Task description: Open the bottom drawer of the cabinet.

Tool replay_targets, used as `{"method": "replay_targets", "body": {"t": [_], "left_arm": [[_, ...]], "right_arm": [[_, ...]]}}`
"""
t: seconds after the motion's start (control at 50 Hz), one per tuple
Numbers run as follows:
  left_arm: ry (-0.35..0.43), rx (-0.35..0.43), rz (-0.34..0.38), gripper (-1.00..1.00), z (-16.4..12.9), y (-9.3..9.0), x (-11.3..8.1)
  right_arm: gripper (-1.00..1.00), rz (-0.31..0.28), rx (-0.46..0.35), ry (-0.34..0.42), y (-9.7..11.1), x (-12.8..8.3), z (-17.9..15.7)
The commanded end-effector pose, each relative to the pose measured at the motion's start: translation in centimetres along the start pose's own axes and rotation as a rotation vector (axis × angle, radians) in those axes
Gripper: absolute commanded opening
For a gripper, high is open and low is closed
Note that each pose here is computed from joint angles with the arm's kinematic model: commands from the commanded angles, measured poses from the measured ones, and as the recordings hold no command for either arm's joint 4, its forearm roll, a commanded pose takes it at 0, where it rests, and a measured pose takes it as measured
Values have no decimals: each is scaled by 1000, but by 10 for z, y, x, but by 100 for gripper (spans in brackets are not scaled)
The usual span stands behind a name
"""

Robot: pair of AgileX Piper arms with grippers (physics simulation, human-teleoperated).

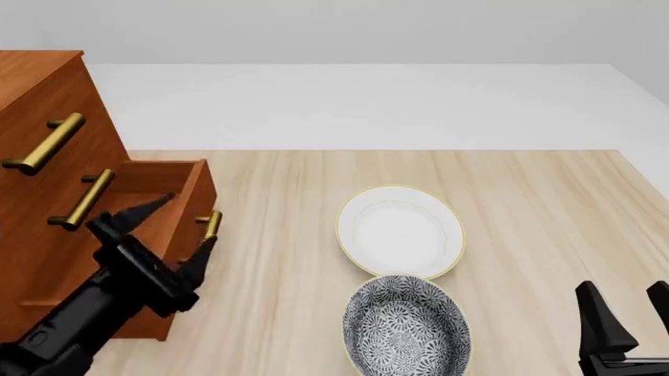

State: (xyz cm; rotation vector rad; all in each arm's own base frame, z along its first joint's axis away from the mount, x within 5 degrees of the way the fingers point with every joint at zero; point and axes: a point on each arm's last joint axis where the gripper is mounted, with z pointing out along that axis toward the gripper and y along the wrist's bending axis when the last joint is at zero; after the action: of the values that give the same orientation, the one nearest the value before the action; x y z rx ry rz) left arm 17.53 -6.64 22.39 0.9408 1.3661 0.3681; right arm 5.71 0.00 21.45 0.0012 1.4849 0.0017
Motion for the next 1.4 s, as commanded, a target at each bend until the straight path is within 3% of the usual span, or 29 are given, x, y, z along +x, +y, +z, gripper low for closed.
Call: {"method": "replay_targets", "body": {"t": [0.02, 0.08, 0.16, 0.26, 0.28, 0.36, 0.46, 0.54, 0.62, 0.68, 0.74, 0.78, 0.88, 0.92, 0.98, 1.4], "left_arm": [[44, -193, -239, 100, -64, 65, -27], [29, -163, -218, 100, -62, 67, -34], [87, -124, -295, 100, -56, 76, -40], [134, -100, -332, 100, -56, 83, -43], [153, -58, -351, 100, -50, 82, -45], [197, -62, -398, 100, -49, 90, -47], [215, -43, -396, 100, -45, 94, -49], [254, -2, -460, 100, -35, 99, -54], [267, 10, -442, 100, -34, 101, -56], [298, 49, -474, 100, -25, 102, -59], [311, 39, -469, 100, -25, 107, -60], [336, 41, -506, 100, -22, 109, -59], [378, 86, -525, 100, -12, 106, -58], [407, 73, -562, 100, -11, 108, -55], [419, 72, -563, 100, -9, 107, -51], [568, 108, -711, 100, 13, 83, -21]], "right_arm": [[100, 0, 0, 0, 0, 0, 0], [100, 0, 0, 0, 0, 0, 0], [100, 0, 0, 0, 0, 0, 0], [100, 0, 0, 0, 0, 0, 0], [100, 0, 0, 0, 0, 0, 0], [100, 0, 0, 0, 0, 0, 0], [100, 0, 0, 0, 0, 0, 0], [100, 0, 0, 0, 0, 0, 0], [100, 0, 0, 0, 0, 0, 0], [100, 0, 0, 0, 0, 0, 0], [100, 0, 0, 0, 0, 0, 0], [100, 0, 0, 0, 0, 0, 0], [100, 0, 0, 0, 0, 0, 0], [100, 0, 0, 0, 0, 0, 0], [100, 0, 0, 0, 0, 0, 0], [100, 0, 0, 0, 0, 0, 0]]}}
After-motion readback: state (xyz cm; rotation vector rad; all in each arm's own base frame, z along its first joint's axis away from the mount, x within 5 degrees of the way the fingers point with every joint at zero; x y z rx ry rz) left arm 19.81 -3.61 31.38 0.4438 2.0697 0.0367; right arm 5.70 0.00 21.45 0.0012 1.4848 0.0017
